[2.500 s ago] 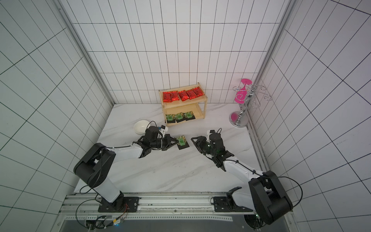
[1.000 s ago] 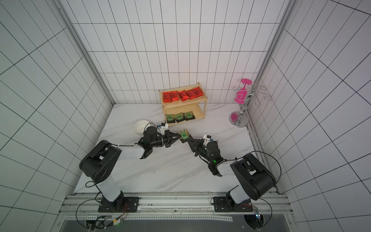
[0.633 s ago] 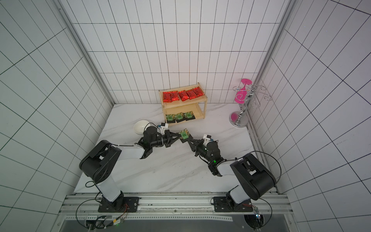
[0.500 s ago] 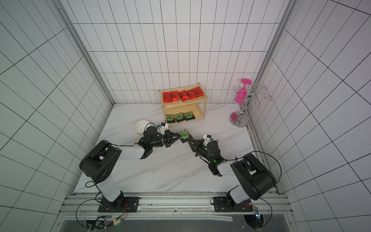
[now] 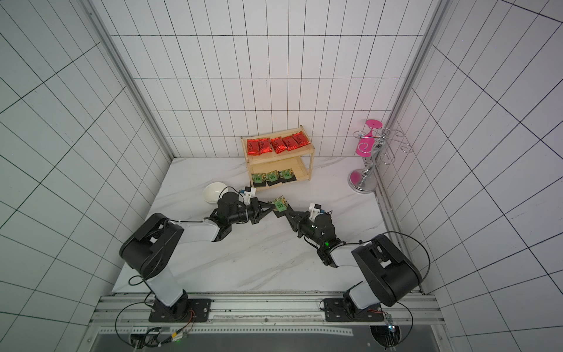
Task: Place the tea bags on the shelf by color
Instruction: Pick up the tea bag from the center of the board.
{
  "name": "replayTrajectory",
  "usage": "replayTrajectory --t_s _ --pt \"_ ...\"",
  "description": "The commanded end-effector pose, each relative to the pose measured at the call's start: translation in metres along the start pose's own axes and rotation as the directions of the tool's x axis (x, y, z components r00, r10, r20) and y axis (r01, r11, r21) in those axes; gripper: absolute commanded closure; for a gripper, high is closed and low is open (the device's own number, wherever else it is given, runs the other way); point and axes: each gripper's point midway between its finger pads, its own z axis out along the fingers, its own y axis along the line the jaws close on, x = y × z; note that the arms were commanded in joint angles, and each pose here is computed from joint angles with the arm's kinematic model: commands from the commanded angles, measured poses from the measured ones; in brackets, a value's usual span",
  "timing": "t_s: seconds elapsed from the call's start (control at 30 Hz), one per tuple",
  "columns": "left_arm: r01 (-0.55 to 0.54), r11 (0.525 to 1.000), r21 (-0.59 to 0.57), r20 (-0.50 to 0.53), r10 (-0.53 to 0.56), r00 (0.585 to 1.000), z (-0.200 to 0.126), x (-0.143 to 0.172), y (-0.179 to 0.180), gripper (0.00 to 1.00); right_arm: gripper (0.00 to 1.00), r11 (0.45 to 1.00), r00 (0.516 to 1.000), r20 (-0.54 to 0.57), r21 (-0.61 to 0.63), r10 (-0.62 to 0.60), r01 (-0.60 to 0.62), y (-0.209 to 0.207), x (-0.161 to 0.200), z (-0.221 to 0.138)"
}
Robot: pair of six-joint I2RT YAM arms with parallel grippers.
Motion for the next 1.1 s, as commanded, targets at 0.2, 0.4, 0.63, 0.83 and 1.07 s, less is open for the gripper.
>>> replayTrajectory --t_s 0.2,0.4,0.63,0.83,1.07 --pt "-0.026 0.999 0.033 0.001 0.026 1.000 -0.004 0.003 -0.013 1.00 0.76 1.000 1.000 0.015 -0.020 -0.019 0.020 0.010 -0.007 0.003" --pt "-0.027 0.999 0.035 0.002 0.027 1.000 -0.003 0.003 -0.013 1.00 0.85 0.999 1.000 0.007 -0.033 -0.022 0.022 0.013 -0.003 0.004" --pt "-0.026 0.999 0.032 0.004 0.025 1.000 -0.003 0.002 -0.013 1.00 0.90 0.999 1.000 0.011 -0.045 -0.022 0.023 0.017 -0.002 0.001" --pt "-0.030 0.999 0.035 0.003 0.030 1.000 -0.001 0.003 -0.015 1.00 0.81 0.997 0.999 -0.013 -0.065 -0.037 0.036 0.025 0.004 0.006" --pt "-0.031 0.999 0.035 0.002 0.031 1.000 -0.003 0.004 -0.015 1.00 0.89 0.997 0.999 -0.008 -0.064 -0.044 0.043 0.023 0.004 0.003"
